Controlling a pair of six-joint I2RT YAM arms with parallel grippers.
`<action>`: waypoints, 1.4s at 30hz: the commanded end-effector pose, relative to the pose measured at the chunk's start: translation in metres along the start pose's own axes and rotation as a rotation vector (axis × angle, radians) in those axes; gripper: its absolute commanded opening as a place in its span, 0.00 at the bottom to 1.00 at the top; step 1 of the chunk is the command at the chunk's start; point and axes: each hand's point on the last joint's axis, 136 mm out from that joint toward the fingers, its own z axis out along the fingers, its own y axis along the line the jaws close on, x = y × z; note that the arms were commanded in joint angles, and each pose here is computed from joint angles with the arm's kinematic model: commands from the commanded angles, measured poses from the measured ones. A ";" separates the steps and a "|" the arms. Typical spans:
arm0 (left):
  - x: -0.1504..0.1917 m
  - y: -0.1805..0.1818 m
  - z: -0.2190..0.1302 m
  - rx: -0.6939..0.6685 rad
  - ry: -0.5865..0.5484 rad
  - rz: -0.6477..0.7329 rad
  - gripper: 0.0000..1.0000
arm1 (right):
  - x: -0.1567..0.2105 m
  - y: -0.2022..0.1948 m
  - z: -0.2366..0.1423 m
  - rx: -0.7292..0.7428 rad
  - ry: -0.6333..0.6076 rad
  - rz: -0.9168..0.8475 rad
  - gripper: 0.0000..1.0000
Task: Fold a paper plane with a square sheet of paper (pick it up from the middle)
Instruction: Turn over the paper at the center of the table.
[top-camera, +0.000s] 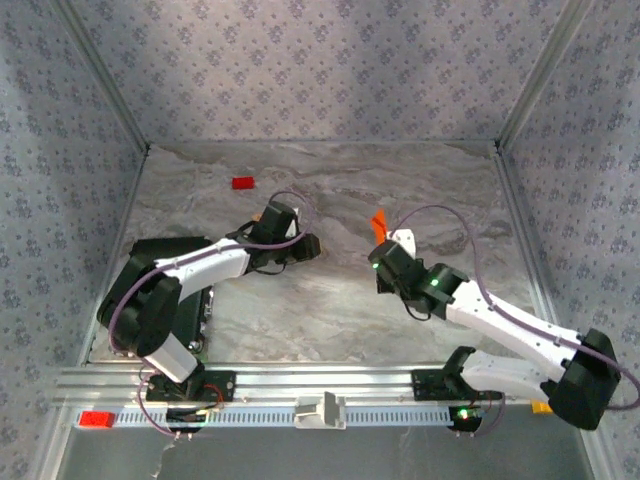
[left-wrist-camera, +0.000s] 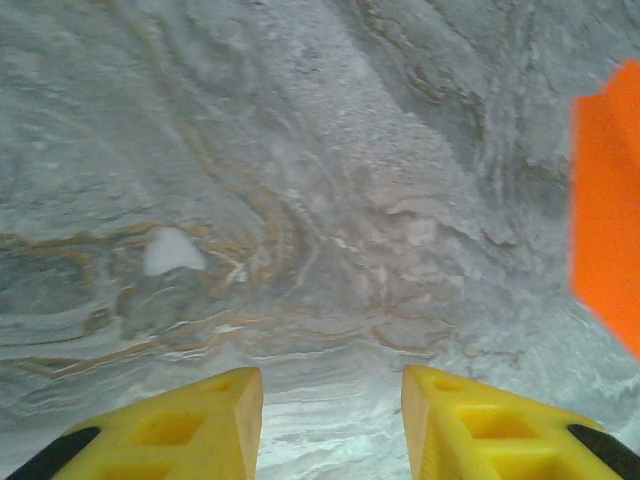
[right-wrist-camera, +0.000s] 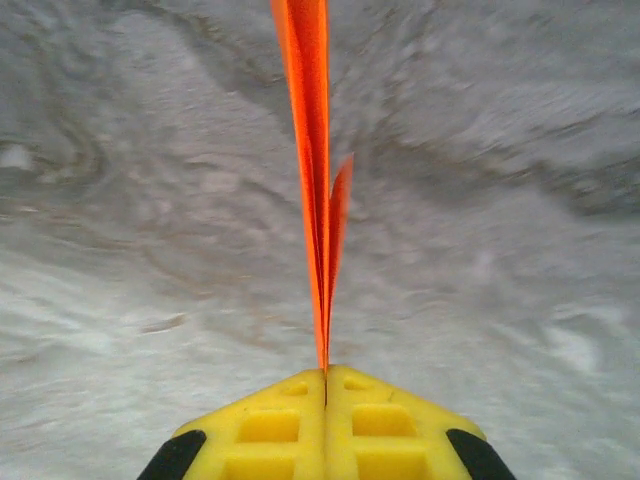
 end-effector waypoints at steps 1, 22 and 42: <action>-0.013 0.006 -0.015 -0.027 -0.070 -0.022 0.41 | -0.015 -0.041 -0.014 0.356 -0.097 -0.220 0.02; -0.016 0.041 -0.025 -0.073 -0.098 -0.119 0.43 | 0.066 0.115 0.036 -0.084 0.183 -0.596 0.18; 0.000 0.018 -0.003 0.012 0.004 -0.087 0.33 | 0.048 0.106 0.068 -0.750 0.376 0.245 0.11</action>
